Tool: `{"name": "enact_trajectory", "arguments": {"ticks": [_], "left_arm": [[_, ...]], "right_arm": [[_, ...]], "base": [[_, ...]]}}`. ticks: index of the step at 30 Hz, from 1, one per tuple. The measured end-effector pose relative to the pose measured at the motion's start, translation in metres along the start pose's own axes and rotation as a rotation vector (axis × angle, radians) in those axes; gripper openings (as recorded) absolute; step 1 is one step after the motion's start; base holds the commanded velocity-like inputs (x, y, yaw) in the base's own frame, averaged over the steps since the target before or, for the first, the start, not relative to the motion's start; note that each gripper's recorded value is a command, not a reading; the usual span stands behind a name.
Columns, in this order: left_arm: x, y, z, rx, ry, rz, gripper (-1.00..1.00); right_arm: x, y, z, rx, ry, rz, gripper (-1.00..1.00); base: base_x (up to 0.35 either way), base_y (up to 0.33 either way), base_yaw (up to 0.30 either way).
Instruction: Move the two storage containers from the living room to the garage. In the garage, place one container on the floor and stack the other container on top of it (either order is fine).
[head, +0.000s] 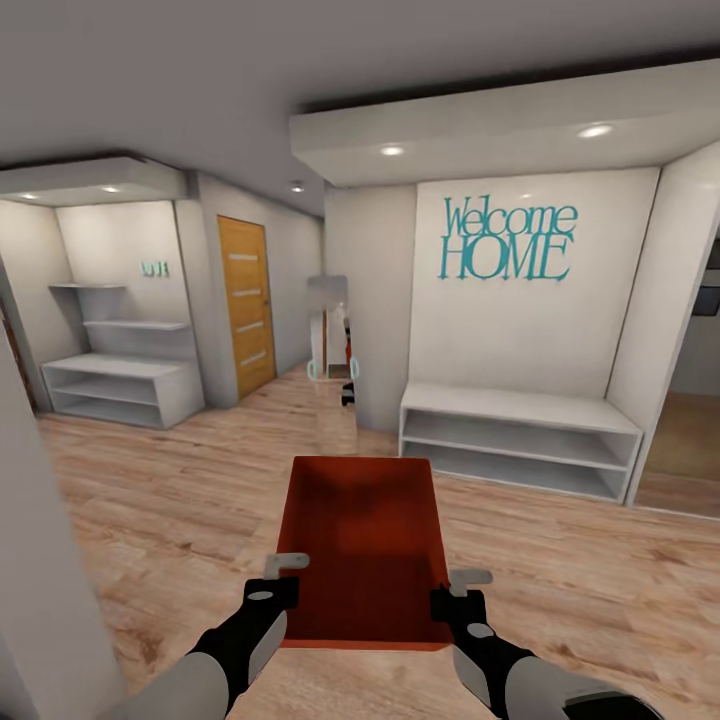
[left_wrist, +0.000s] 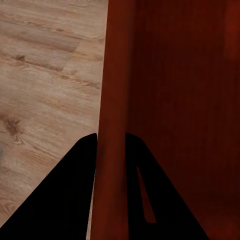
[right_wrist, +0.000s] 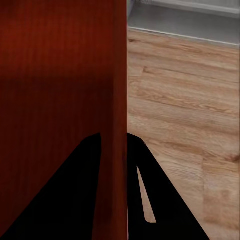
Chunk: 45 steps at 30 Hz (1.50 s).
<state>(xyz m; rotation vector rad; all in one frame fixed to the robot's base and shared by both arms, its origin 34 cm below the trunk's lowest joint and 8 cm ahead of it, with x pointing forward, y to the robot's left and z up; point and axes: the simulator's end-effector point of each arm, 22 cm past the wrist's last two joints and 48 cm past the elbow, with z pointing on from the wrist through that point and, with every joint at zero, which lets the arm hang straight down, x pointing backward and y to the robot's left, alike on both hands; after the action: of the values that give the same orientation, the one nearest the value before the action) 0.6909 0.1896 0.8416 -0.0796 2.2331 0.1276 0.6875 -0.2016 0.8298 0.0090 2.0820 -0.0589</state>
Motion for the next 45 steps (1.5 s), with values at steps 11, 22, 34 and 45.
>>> {"name": "enact_trajectory", "arguments": {"ticks": [11, 22, 34, 45], "left_arm": [[0.0, 0.0001, 0.0, 0.0, 0.0, 0.0, -1.0], [0.0, 0.0002, 0.0, 0.0, 0.0, 0.0, -1.0], [-0.0011, 0.0005, 0.0002, 0.001, -0.016, -0.011, -1.0], [-0.0007, 0.0006, 0.0003, 0.0, -0.016, -0.012, -1.0]], "right_arm": [[0.0, 0.0002, 0.0, 0.0, 0.0, 0.0, -1.0], [0.0, 0.0003, 0.0, -0.001, 0.0, 0.0, -1.0], [-0.0052, 0.0003, 0.0004, -0.001, -0.017, -0.008, -1.0], [-0.0052, 0.0004, 0.0004, -0.001, -0.017, -0.01, -1.0]], "base": [[0.319, 0.0, 0.0], [0.319, 0.0, 0.062], [0.319, 0.0, 0.262], [0.319, 0.0, 0.272]]}}
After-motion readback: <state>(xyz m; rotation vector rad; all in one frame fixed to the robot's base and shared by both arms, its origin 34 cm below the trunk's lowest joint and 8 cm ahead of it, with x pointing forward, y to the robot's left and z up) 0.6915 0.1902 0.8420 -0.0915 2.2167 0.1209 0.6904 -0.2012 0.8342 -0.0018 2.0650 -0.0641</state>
